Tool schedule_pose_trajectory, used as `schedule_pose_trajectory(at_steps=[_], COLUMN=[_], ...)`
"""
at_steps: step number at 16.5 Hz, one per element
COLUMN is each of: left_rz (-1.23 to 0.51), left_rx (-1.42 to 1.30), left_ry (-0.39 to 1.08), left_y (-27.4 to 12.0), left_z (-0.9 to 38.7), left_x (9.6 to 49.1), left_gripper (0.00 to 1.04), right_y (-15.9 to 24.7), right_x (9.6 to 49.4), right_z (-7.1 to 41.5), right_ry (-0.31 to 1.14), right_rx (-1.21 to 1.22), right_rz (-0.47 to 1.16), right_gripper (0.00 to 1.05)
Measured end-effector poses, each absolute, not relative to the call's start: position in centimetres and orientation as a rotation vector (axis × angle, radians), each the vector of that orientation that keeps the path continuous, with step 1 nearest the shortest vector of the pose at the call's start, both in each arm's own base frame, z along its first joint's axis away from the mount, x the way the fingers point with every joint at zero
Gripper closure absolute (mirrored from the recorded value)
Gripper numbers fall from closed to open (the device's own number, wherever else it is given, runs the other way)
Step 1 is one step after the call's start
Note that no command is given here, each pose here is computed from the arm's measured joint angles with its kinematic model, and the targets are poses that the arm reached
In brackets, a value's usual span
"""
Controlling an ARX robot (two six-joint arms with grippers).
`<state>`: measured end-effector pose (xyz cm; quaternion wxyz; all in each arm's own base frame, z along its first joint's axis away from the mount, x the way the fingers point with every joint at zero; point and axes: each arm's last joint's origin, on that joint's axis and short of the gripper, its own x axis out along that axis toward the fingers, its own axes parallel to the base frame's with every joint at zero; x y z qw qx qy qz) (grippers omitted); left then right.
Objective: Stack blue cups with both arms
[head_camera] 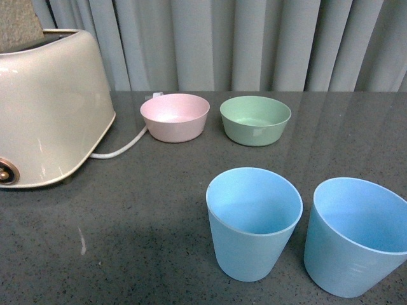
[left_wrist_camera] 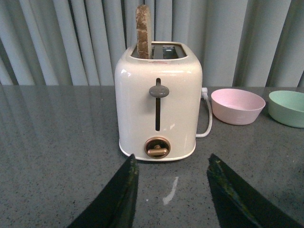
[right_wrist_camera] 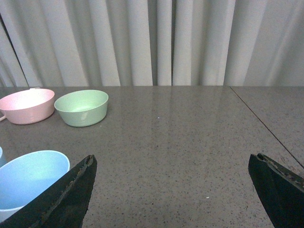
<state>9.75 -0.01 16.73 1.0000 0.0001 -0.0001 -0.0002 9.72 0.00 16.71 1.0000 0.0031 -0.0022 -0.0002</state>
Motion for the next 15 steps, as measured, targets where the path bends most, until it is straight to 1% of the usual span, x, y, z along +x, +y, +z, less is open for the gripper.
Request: schedule_pose_trajectory(at_steps=[1,3,4,5,6,7,8,9,10,13,15], left_rz=[0.0,0.0,0.0,-0.001,-0.001,0.0,0.0,0.0,0.0,0.0,0.0], left_rx=[0.0,0.0,0.0,0.0,0.0,0.0,0.0,0.0,0.0,0.0,0.0], left_ry=[0.0,0.0,0.0,-0.002,0.0,0.001,-0.001,0.0,0.0,0.0,0.0], left_y=[0.0,0.0,0.0,0.0,0.0,0.0,0.0,0.0,0.0,0.0,0.0], left_z=[16.7,16.7,16.7,16.8,16.7,16.7,16.7,16.7,16.7,16.7,16.7], left_x=[9.7,9.7,9.7,9.7,9.7,9.7,9.7,9.7,9.7,9.7,9.7], left_gripper=[0.5,0.32,0.18,0.07,0.07,0.07,0.07,0.07,0.07,0.07,0.07], right_y=[0.0,0.0,0.0,-0.7,-1.1,-1.0,-0.7,-0.3,0.4,2.8,3.7], right_x=[9.7,9.7,9.7,11.2,12.0,12.7,13.5,14.9,16.5,20.0,20.8], right_z=[16.7,16.7,16.7,18.9,21.1,23.4,24.9,26.3,26.5,25.0,23.8], right_ry=[-0.004,-0.004,-0.004,0.07,0.011,-0.043,-0.057,-0.015,0.072,0.335,0.446], right_rx=[0.006,0.006,0.006,0.138,0.161,0.178,0.189,0.199,0.209,0.189,0.177], right_rz=[0.0,0.0,0.0,-0.222,-0.237,-0.193,-0.144,-0.075,-0.015,0.119,0.166], right_gripper=[0.07,0.07,0.07,0.07,0.07,0.07,0.07,0.07,0.07,0.07,0.07])
